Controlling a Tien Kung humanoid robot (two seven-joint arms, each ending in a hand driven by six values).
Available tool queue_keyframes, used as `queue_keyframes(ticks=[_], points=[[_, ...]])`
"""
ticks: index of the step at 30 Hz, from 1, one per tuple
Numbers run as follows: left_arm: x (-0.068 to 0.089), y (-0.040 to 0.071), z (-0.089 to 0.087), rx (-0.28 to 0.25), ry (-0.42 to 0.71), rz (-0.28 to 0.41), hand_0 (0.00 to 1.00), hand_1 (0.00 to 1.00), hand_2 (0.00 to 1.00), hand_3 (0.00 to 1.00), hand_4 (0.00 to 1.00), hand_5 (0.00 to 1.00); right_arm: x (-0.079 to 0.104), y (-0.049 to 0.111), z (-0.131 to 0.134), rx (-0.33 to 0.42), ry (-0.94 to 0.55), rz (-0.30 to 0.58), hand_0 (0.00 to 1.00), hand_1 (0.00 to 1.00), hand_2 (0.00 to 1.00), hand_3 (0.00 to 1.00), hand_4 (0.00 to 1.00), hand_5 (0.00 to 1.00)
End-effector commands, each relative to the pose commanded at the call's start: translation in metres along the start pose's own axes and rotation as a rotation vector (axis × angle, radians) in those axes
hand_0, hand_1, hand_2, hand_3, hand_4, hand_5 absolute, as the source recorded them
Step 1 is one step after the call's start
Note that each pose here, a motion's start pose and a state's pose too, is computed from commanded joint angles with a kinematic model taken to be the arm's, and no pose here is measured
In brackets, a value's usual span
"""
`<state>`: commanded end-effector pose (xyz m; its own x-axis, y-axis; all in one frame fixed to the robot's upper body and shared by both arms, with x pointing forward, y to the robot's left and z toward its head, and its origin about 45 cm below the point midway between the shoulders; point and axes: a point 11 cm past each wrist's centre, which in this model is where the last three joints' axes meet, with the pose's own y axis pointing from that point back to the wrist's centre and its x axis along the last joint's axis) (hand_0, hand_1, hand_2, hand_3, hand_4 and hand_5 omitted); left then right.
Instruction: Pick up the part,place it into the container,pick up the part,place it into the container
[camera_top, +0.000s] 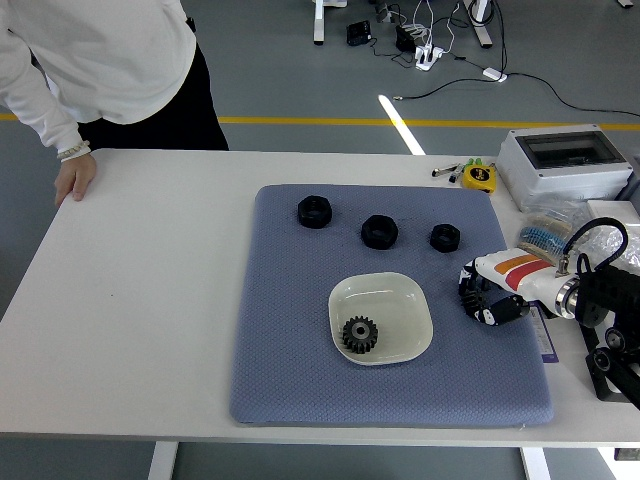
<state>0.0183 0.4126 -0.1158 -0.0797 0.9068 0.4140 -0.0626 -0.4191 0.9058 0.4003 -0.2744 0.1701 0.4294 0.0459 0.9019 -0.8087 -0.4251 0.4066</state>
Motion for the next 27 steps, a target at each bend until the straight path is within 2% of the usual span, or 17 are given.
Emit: queue_keyframes(ticks=[1, 12, 13, 27], points=[[0.000, 0.000, 0.000, 0.000, -0.002, 0.000, 0.740, 0.728, 0.785, 0.590, 0.701, 0.653, 0.000, 0.000, 0.000, 0.001, -0.001, 0.000, 0.359, 0.455, 0.514, 0.522, 0.724, 0.136], [0.002, 0.000, 0.001, -0.002, -0.016, 0.005, 0.737, 0.723, 0.782, 0.588, 0.701, 0.654, 0.000, -0.001, -0.001, 0.008, -0.020, 0.003, 0.319, 0.423, 0.479, 0.502, 0.718, 0.136], [0.002, 0.000, 0.001, -0.003, -0.016, 0.005, 0.737, 0.723, 0.781, 0.588, 0.701, 0.655, 0.000, -0.001, -0.001, 0.008, -0.022, 0.004, 0.265, 0.407, 0.458, 0.499, 0.705, 0.131], [0.003, 0.000, 0.004, -0.009, -0.015, 0.007, 0.735, 0.718, 0.775, 0.587, 0.699, 0.653, 0.011, 0.000, -0.007, 0.027, -0.044, 0.042, 0.243, 0.385, 0.436, 0.490, 0.737, 0.107]])
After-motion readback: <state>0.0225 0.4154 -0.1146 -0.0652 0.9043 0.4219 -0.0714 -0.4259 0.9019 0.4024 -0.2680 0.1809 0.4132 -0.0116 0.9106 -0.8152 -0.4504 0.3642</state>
